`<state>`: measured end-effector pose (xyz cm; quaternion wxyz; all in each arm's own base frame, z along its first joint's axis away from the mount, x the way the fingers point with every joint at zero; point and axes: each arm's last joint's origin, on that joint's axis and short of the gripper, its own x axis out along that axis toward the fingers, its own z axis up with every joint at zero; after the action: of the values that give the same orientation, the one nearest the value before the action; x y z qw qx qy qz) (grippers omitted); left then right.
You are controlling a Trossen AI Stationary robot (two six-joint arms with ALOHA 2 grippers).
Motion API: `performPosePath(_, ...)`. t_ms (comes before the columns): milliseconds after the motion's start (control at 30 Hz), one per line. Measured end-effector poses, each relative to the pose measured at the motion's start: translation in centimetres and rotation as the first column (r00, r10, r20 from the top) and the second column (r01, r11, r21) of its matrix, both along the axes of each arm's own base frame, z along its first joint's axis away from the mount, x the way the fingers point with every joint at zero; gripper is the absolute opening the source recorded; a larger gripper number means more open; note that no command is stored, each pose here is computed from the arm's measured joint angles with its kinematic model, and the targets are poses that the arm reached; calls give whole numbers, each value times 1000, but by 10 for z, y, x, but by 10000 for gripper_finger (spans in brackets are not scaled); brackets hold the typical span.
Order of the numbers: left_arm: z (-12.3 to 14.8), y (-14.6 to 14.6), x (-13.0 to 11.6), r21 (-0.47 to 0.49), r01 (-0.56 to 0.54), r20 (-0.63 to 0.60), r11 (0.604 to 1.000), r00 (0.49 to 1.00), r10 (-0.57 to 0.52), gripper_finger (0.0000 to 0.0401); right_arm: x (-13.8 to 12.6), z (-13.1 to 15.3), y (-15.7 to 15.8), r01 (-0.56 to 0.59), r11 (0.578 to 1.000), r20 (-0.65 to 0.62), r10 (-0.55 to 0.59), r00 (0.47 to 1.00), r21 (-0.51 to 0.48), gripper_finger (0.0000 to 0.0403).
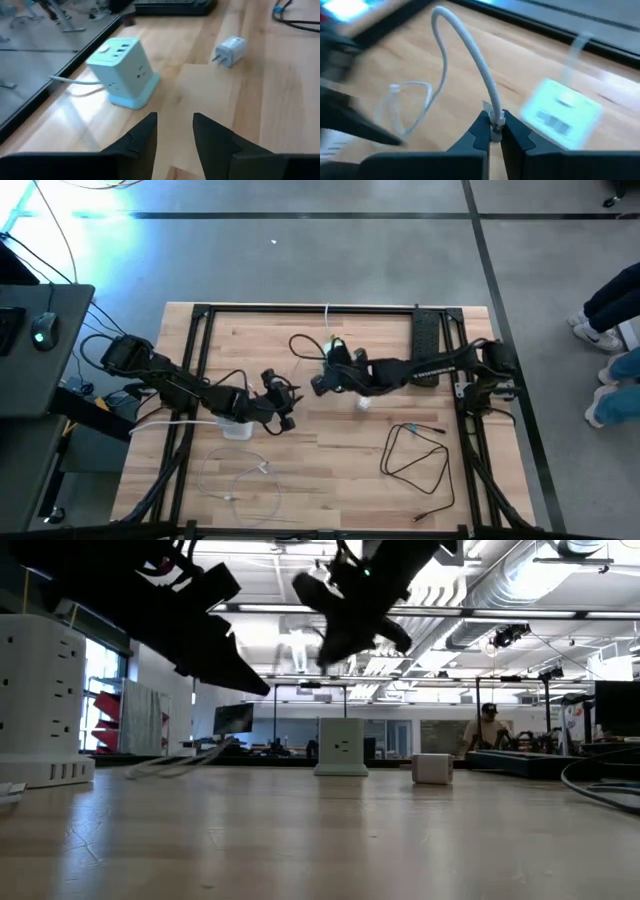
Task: Insert USB
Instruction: Insert the white USB cable into the top white outlet extension
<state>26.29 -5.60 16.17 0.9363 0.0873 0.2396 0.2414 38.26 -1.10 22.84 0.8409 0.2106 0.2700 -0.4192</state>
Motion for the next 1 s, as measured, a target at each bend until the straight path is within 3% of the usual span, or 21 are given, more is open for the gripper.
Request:
performPosePath(233,8,2,-5,4,-20,6,1000,1000,20,104,-11,-21,-14,207,978,20,-206,978,-21,1)
performPosePath(633,9,2,-5,-11,-27,21,1000,999,27,103,-5,-41,-13,348,937,107,-343,933,-26,0)
performPosePath(1000,11,2,-5,-18,-27,38,999,999,28,103,-2,-46,-14,362,932,125,-361,924,14,0)
